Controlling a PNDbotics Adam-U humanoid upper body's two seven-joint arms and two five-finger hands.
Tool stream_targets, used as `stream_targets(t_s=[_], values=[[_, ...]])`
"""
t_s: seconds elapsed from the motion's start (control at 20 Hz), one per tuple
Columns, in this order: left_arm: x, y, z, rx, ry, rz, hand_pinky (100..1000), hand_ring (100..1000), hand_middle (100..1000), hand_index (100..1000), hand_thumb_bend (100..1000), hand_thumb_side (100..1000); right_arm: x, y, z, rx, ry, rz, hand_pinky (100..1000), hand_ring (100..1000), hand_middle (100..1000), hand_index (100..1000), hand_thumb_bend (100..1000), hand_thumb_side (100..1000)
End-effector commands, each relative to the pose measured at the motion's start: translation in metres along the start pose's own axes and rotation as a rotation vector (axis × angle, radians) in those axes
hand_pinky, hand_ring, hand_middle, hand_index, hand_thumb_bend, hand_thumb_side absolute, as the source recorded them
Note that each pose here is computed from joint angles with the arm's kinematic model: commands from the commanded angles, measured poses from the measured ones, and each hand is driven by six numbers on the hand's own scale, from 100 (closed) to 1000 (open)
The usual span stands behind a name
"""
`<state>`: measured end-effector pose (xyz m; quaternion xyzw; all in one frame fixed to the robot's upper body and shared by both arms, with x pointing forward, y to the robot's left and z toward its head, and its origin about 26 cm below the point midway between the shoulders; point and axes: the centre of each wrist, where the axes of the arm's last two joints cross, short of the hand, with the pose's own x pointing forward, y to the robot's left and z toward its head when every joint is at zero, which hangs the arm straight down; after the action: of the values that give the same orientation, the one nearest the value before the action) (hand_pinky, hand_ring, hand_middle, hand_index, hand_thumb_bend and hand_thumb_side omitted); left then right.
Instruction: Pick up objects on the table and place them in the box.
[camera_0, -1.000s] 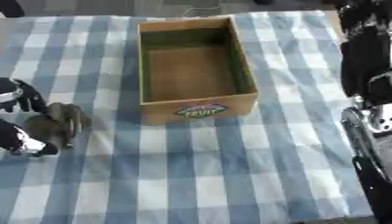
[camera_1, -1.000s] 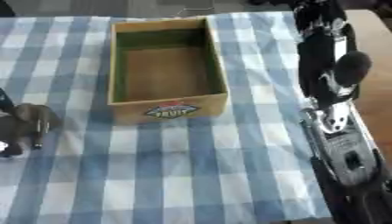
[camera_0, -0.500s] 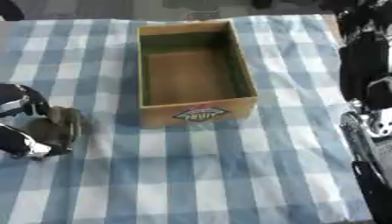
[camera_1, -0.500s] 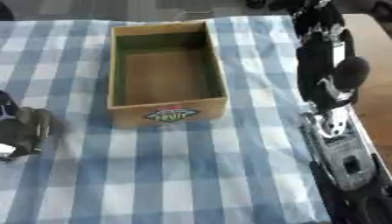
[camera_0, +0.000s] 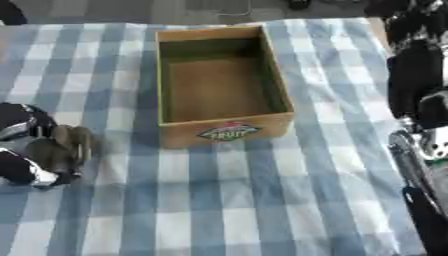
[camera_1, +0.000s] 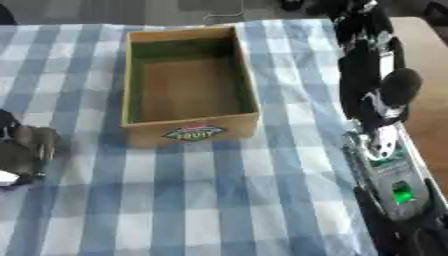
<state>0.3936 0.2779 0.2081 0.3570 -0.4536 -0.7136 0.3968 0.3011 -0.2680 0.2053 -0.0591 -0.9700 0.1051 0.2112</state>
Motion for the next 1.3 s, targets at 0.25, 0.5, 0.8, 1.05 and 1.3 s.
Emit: stream_targets(t_s=[0.25, 0.5, 0.8, 1.05, 1.3], values=[[-0.006, 0.009, 0.002, 0.065, 0.037, -0.023, 503, 591, 521, 618, 519, 486, 0.003, -0.003, -0.003, 0.004, -0.019, 0.0, 926, 963, 612, 875, 889, 1000], [-0.006, 0.01, 0.002, 0.087, 0.048, -0.014, 483, 580, 528, 612, 413, 433, 0.003, -0.003, -0.003, 0.004, -0.018, -0.001, 926, 964, 612, 875, 889, 1000], [-0.007, 0.008, 0.001, 0.094, 0.06, 0.006, 475, 584, 574, 639, 317, 381, 0.003, -0.003, -0.003, 0.003, -0.017, -0.003, 926, 964, 609, 875, 887, 1000], [-0.006, 0.011, 0.003, 0.098, 0.053, 0.024, 475, 583, 577, 644, 282, 367, 0.002, -0.003, -0.002, 0.006, -0.013, -0.003, 927, 965, 609, 875, 886, 1000], [-0.006, 0.019, 0.01, 0.124, 0.047, 0.036, 473, 578, 568, 635, 254, 355, 0.003, -0.003, -0.002, 0.009, -0.011, -0.003, 927, 965, 610, 875, 889, 1000]])
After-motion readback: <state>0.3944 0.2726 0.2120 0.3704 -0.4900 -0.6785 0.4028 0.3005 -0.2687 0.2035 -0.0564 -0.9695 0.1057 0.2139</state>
